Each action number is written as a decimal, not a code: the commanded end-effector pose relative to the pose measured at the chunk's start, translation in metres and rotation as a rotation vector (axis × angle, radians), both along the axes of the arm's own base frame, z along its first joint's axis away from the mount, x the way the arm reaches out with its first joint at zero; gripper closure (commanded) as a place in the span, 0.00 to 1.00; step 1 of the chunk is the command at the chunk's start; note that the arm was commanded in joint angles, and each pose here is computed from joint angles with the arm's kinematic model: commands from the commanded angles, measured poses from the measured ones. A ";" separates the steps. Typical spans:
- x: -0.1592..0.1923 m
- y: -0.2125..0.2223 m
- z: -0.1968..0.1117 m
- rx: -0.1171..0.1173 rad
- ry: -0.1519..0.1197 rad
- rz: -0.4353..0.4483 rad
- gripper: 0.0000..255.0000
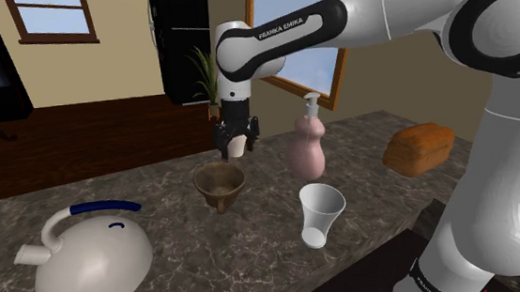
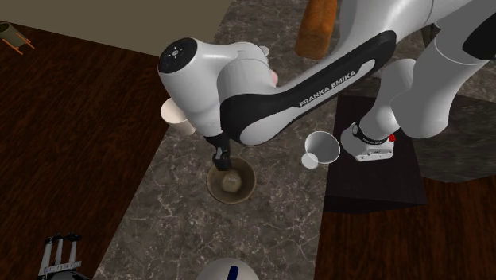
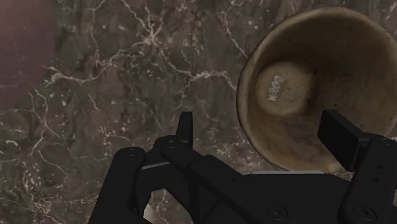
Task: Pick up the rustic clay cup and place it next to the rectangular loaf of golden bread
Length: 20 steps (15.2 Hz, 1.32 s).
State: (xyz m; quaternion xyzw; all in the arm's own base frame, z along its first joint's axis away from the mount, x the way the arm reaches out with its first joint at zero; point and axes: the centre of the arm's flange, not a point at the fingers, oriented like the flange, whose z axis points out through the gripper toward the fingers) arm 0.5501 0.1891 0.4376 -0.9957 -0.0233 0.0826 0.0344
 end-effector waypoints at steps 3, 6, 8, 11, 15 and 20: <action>-0.003 0.003 -0.022 0.000 0.000 0.000 0.00; -0.005 0.004 -0.035 0.000 0.000 0.000 0.00; -0.005 0.004 -0.035 0.000 0.000 0.000 0.00; -0.005 0.004 -0.035 0.000 0.000 0.000 0.00; -0.005 0.004 -0.035 0.000 0.000 0.000 1.00; -0.005 0.004 -0.035 0.000 0.000 0.000 1.00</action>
